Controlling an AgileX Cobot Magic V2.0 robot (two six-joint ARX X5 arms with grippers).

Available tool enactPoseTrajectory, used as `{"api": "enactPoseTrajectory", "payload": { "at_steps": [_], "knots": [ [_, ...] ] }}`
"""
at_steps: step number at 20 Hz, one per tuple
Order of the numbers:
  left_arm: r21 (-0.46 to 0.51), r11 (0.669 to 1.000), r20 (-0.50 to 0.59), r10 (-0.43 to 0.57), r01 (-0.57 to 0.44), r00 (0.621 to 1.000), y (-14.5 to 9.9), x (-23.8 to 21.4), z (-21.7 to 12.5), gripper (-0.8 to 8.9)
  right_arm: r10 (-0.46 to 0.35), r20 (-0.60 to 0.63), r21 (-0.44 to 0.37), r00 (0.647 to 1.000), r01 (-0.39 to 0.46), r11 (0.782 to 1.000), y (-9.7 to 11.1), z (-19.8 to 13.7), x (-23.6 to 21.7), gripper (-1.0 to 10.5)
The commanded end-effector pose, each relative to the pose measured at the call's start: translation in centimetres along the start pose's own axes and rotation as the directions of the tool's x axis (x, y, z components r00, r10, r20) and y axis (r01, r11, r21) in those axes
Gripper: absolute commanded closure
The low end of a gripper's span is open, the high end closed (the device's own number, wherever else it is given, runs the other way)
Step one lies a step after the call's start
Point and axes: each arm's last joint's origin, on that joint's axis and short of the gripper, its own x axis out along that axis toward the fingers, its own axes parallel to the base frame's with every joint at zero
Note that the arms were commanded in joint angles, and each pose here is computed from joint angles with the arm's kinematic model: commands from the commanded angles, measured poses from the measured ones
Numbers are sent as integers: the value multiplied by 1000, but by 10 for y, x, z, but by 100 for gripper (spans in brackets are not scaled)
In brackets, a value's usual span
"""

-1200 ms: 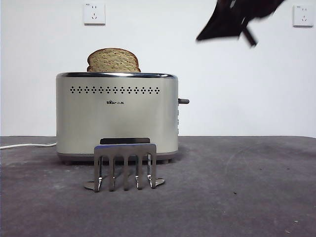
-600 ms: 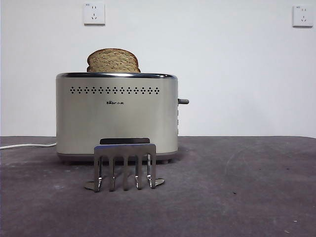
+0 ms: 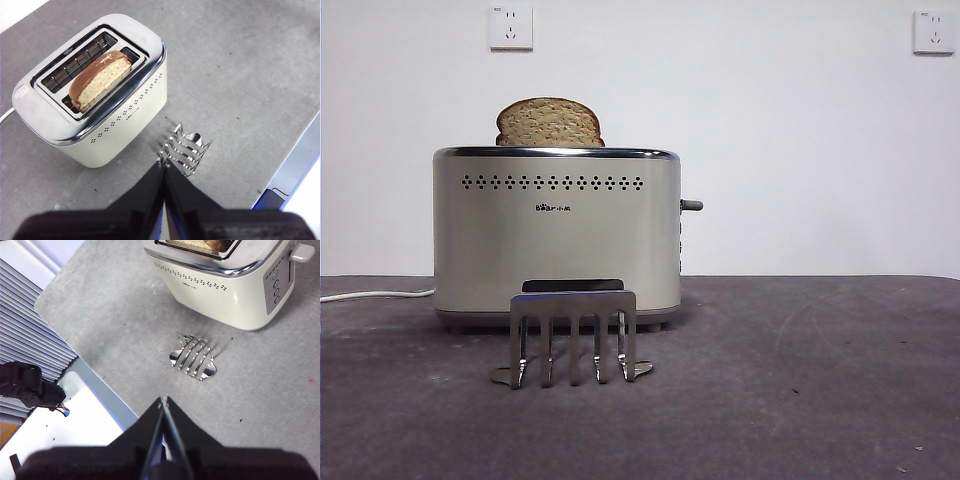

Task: Pick up a slice of bread from the rack,put the bread on the toaster,press the button

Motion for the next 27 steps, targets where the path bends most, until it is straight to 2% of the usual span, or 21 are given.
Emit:
{"api": "enactPoseTrajectory", "payload": {
  "at_steps": [1,9,12,13,14,15,17,19,21,24,25,27],
  "knots": [
    [-2,1000,-2,1,-1,1000,0,0,0,817,-5,0,-12,1000,5,1000,-1,0,1,946],
    [-2,1000,2,2,-2,1000,0,1,0,817,-5,0,-12,1000,5,1000,-1,0,1,946],
    [31,994,45,99,-100,994,7,-11,-3,817,-5,0,-12,1000,5,1000,-1,0,1,946],
    [21,988,109,147,-150,983,11,-21,-2,817,-5,0,-12,1000,5,1000,-1,0,1,946],
    [4,983,214,180,-185,960,14,-33,-1,817,-5,0,-12,1000,5,1000,-1,0,1,946],
    [1,977,339,200,-213,919,16,-48,-2,817,-5,0,-12,1000,5,1000,-1,0,1,946],
    [-11,955,501,262,-296,825,17,-68,-11,817,-5,0,-12,1000,5,1000,-1,0,1,946],
    [-45,915,579,351,-401,736,14,-74,-30,817,-5,0,-12,1000,5,1000,-1,0,1,946],
    [-81,876,612,421,-476,670,11,-66,-57,817,-5,0,-12,1000,5,1000,-1,0,1,946],
    [-127,838,594,492,-530,636,8,-35,-101,817,-5,0,-12,1000,5,1000,-1,0,1,946],
    [-141,829,577,513,-541,636,8,-23,-115,817,-5,0,-12,1000,5,1000,-1,0,1,946],
    [-149,835,542,518,-530,662,6,7,-147,817,-5,0,-12,1000,5,1000,-1,0,1,946]
  ]
}}
